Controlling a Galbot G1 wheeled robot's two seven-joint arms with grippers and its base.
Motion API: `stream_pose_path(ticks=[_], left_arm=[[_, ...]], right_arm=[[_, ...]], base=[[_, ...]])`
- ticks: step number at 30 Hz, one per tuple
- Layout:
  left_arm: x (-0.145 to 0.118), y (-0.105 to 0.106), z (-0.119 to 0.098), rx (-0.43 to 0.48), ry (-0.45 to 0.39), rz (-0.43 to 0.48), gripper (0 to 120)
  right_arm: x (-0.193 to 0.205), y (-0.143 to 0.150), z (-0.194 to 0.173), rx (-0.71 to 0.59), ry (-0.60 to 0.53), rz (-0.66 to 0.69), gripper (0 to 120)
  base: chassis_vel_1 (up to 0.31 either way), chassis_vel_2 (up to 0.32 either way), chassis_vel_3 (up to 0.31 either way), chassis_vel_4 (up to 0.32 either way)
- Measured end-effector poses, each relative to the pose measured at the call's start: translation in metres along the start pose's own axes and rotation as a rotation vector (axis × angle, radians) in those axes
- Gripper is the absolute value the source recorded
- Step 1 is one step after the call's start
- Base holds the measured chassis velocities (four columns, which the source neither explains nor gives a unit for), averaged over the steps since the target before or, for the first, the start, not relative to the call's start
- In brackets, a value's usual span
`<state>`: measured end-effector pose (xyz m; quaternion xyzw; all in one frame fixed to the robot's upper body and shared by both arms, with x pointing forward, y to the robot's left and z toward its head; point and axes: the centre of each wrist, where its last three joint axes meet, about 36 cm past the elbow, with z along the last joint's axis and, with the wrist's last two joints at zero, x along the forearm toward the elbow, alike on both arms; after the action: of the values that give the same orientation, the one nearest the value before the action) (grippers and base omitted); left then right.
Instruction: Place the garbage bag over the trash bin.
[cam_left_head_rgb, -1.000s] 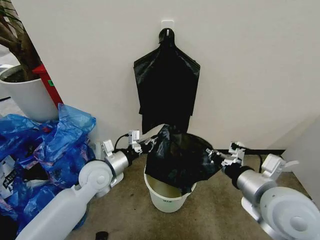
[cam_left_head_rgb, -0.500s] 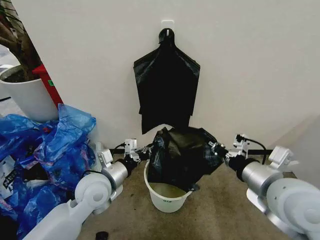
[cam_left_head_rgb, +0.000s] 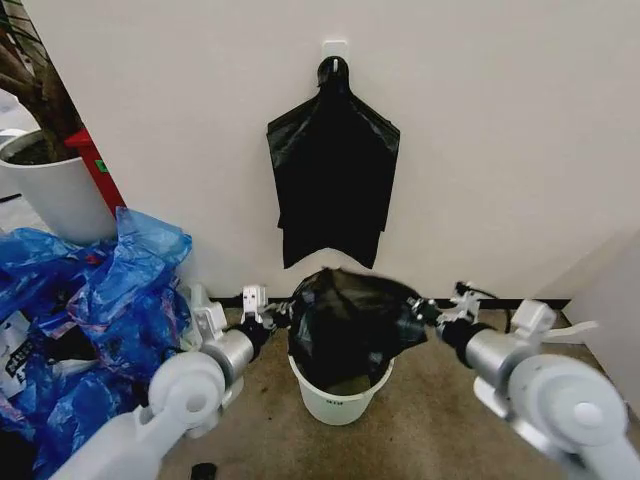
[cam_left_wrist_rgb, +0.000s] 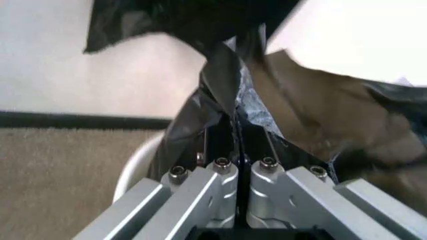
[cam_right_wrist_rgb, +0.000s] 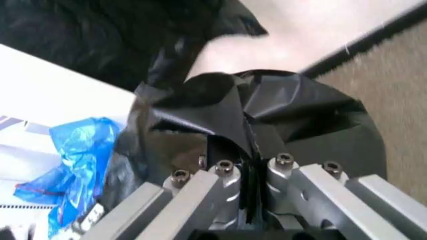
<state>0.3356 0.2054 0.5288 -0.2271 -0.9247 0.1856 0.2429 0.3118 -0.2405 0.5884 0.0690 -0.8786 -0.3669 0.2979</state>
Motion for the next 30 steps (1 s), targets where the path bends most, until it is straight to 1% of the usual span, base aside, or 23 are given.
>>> stream_pose_path(ticks=[1, 3, 6, 7, 9, 12, 14, 17, 18, 20, 21, 22, 26, 27, 28, 30], left_arm=[[0.004, -0.002, 0.002, -0.007, 0.019, 0.001, 0], [0.019, -0.007, 0.014, -0.037, 0.088, -0.006, 0], [0.029, -0.01, 0.023, -0.075, 0.146, -0.044, 0], [0.029, -0.01, 0.023, -0.075, 0.146, -0.044, 0], [0.038, -0.014, 0.025, -0.104, 0.198, -0.072, 0], [0.045, -0.015, 0.024, -0.107, 0.217, -0.117, 0], [0.046, -0.014, 0.024, -0.107, 0.22, -0.13, 0], [0.044, -0.009, 0.029, -0.094, 0.237, -0.185, 0], [0.043, -0.009, 0.03, -0.092, 0.239, -0.19, 0], [0.037, 0.001, 0.043, -0.085, 0.259, -0.243, 0], [0.035, 0.003, 0.047, -0.083, 0.264, -0.254, 0], [0.035, 0.003, 0.047, -0.083, 0.264, -0.254, 0], [0.027, 0.011, 0.066, -0.065, 0.29, -0.279, 0], [0.024, 0.014, 0.071, -0.063, 0.289, -0.282, 0], [0.024, 0.014, 0.071, -0.063, 0.289, -0.282, 0], [0.018, 0.02, 0.082, -0.066, 0.284, -0.29, 0]], right_arm=[[0.001, 0.0, 0.002, -0.005, 0.01, 0.009, 0], [0.002, -0.005, 0.014, -0.016, 0.049, 0.043, 0], [0.005, -0.011, 0.027, -0.027, 0.079, 0.096, 0], [0.005, -0.011, 0.027, -0.027, 0.079, 0.096, 0], [0.007, -0.014, 0.033, -0.042, 0.096, 0.137, 0], [0.008, -0.02, 0.042, -0.037, 0.103, 0.178, 0], [0.007, -0.023, 0.045, -0.032, 0.103, 0.188, 0], [-0.002, -0.033, 0.052, -0.047, 0.119, 0.228, 0], [-0.003, -0.034, 0.053, -0.05, 0.122, 0.232, 0], [-0.013, -0.044, 0.06, -0.071, 0.146, 0.266, 0], [-0.015, -0.046, 0.062, -0.077, 0.155, 0.275, 0], [-0.015, -0.046, 0.062, -0.077, 0.155, 0.275, 0], [-0.021, -0.055, 0.071, -0.098, 0.188, 0.309, 0], [-0.023, -0.058, 0.072, -0.1, 0.194, 0.318, 0], [-0.023, -0.058, 0.072, -0.1, 0.194, 0.318, 0], [-0.028, -0.063, 0.075, -0.103, 0.2, 0.334, 0]], base=[[0.0, 0.0, 0.0, 0.0], [0.0, 0.0, 0.0, 0.0], [0.0, 0.0, 0.0, 0.0], [0.0, 0.0, 0.0, 0.0], [0.0, 0.0, 0.0, 0.0], [0.0, 0.0, 0.0, 0.0], [0.0, 0.0, 0.0, 0.0], [0.0, 0.0, 0.0, 0.0], [0.0, 0.0, 0.0, 0.0], [0.0, 0.0, 0.0, 0.0], [0.0, 0.0, 0.0, 0.0], [0.0, 0.0, 0.0, 0.0], [0.0, 0.0, 0.0, 0.0], [0.0, 0.0, 0.0, 0.0], [0.0, 0.0, 0.0, 0.0], [0.0, 0.0, 0.0, 0.0]])
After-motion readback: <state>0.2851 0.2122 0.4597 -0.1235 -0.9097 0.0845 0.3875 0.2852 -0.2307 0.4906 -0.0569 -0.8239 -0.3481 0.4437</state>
